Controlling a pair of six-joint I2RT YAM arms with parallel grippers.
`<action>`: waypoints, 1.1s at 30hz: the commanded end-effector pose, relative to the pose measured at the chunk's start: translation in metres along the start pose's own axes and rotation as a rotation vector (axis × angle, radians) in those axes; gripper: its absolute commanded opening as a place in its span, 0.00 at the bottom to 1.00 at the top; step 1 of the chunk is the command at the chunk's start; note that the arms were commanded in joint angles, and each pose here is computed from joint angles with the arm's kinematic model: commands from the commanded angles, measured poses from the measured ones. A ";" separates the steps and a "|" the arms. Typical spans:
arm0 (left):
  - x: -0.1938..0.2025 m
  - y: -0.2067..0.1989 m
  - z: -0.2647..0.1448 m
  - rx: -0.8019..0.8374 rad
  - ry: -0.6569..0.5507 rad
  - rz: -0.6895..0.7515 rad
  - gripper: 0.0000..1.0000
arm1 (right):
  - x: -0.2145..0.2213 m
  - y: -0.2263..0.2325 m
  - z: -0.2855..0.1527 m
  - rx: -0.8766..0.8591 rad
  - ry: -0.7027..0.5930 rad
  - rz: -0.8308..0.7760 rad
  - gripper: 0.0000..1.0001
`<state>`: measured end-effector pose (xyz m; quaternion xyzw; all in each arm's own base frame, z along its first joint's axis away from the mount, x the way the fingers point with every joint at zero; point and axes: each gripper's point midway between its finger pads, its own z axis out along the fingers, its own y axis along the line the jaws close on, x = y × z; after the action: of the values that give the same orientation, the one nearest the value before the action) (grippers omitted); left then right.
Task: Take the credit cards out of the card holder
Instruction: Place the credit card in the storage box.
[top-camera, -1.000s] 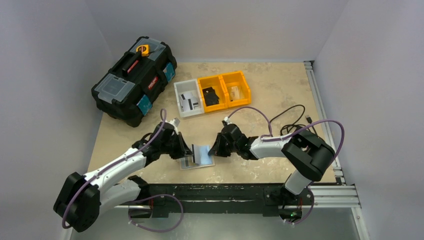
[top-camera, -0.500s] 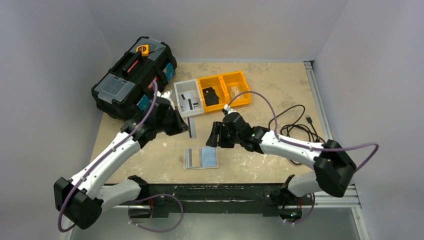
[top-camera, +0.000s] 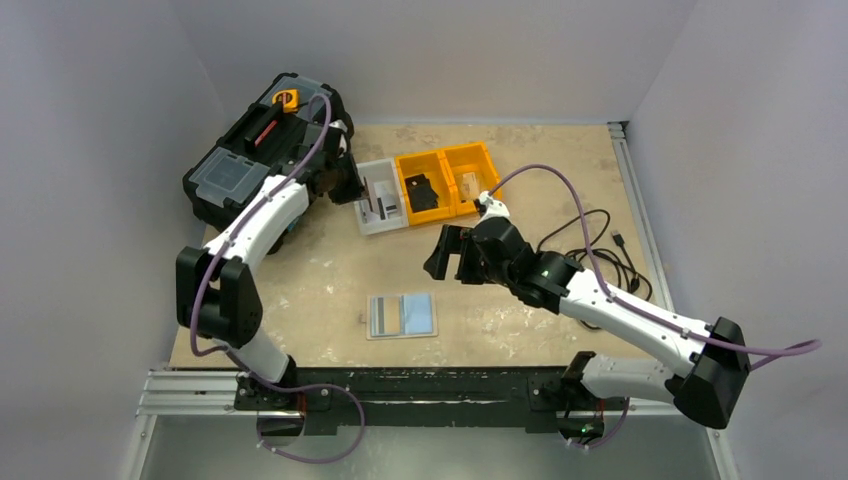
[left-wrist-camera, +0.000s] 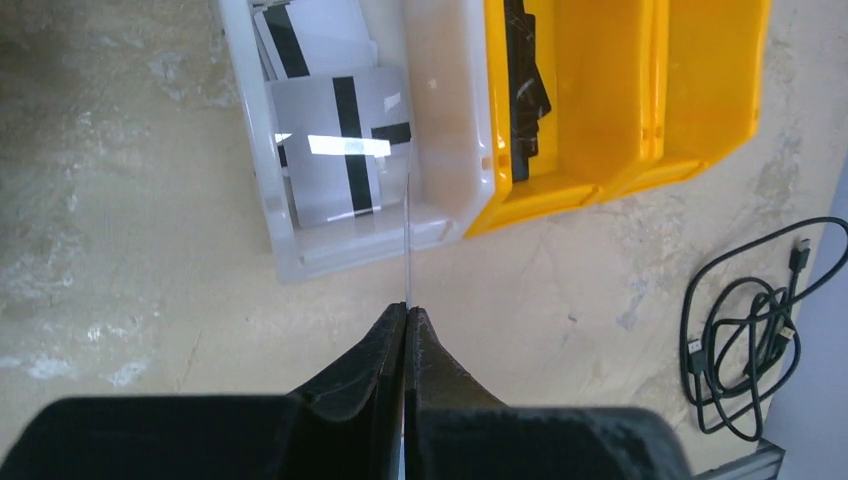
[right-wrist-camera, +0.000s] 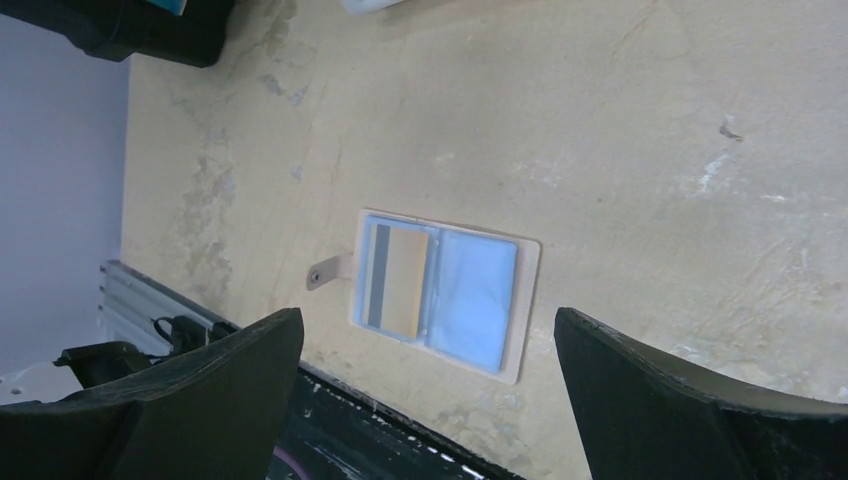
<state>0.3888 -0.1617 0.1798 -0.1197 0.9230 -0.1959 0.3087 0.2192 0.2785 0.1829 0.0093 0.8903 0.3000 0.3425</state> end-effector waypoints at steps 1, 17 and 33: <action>-0.031 -0.012 0.019 0.097 -0.043 0.057 0.00 | -0.007 -0.019 -0.015 0.074 -0.050 -0.005 0.99; -0.050 -0.008 0.044 0.120 0.007 0.031 0.39 | 0.010 -0.045 -0.003 0.171 -0.010 -0.055 0.99; 0.050 0.037 -0.081 0.045 0.012 -0.002 0.49 | 0.079 0.018 0.058 0.132 0.164 -0.178 0.95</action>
<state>0.3456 -0.1383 0.2113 -0.0983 0.9107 -0.2389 0.3222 0.1910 0.2968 0.1030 -0.0641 0.9372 0.1886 0.2862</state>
